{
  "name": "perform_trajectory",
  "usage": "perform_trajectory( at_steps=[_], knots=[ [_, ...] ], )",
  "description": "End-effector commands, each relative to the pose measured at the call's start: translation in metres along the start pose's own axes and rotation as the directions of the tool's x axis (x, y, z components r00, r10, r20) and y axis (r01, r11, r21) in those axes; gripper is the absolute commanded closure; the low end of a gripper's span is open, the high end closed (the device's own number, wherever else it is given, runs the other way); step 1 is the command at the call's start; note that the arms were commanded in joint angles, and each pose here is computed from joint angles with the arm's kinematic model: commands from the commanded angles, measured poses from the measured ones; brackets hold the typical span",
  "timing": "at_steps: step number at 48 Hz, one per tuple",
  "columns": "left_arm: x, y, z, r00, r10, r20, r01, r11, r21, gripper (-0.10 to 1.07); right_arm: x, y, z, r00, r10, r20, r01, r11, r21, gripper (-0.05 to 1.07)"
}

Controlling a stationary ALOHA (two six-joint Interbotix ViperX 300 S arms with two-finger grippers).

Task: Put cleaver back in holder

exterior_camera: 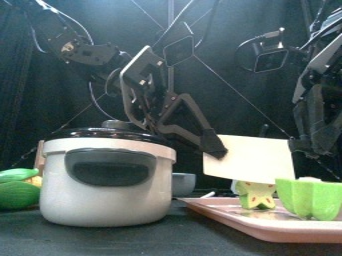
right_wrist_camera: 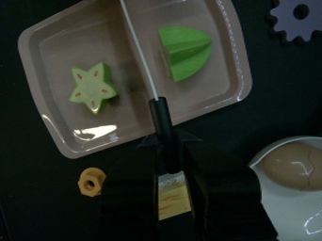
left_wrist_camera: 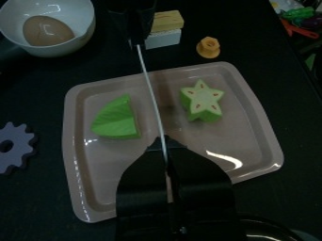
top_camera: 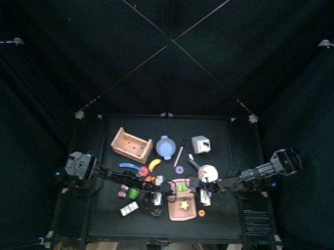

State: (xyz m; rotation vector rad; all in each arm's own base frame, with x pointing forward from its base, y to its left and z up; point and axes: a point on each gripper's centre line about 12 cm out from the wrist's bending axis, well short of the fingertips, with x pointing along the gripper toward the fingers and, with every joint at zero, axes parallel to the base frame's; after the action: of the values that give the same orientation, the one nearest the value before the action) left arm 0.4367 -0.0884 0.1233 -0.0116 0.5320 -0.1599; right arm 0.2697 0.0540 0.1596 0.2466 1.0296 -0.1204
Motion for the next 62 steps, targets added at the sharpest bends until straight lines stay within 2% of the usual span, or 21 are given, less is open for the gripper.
perform_trajectory(
  at_steps=[1,11,23,32,38,48,53,62],
  knots=[
    [-0.004,-0.010,0.017,0.998,-0.023,0.057,0.022,0.999,0.023,0.80,-0.008,-0.001,0.010,0.999,0.007,0.038,-0.008,1.000,0.019,0.55],
    [-0.007,-0.009,0.024,0.995,-0.024,0.101,0.021,0.999,0.029,0.71,-0.021,0.001,0.015,0.998,0.017,0.058,-0.018,0.999,0.026,0.55],
    [-0.007,-0.002,0.026,0.993,-0.010,0.118,0.008,1.000,0.019,0.41,-0.029,-0.002,0.014,0.997,0.014,0.071,-0.017,0.999,0.028,0.55],
    [-0.012,0.001,0.029,0.987,-0.003,0.159,0.001,1.000,0.014,0.25,-0.031,-0.002,0.014,0.998,0.014,0.067,-0.016,0.999,0.038,0.55],
    [-0.018,0.007,0.035,0.977,0.010,0.214,-0.012,1.000,0.009,0.22,-0.032,-0.002,0.013,0.998,0.014,0.057,-0.017,0.999,0.052,0.55],
    [-0.031,0.020,0.037,0.968,0.036,0.249,-0.035,0.999,-0.010,0.23,-0.040,0.001,0.017,0.998,0.035,0.055,-0.041,0.994,0.106,0.55],
    [-0.041,0.028,0.043,0.961,0.062,0.269,-0.053,0.998,-0.040,0.23,-0.051,0.003,0.024,0.996,0.057,0.070,-0.067,0.985,0.160,0.55],
    [-0.059,0.030,0.053,0.944,0.075,0.323,-0.061,0.997,-0.052,0.23,-0.068,-0.001,0.035,0.996,0.066,0.065,-0.081,0.962,0.260,0.55]
  ],
)
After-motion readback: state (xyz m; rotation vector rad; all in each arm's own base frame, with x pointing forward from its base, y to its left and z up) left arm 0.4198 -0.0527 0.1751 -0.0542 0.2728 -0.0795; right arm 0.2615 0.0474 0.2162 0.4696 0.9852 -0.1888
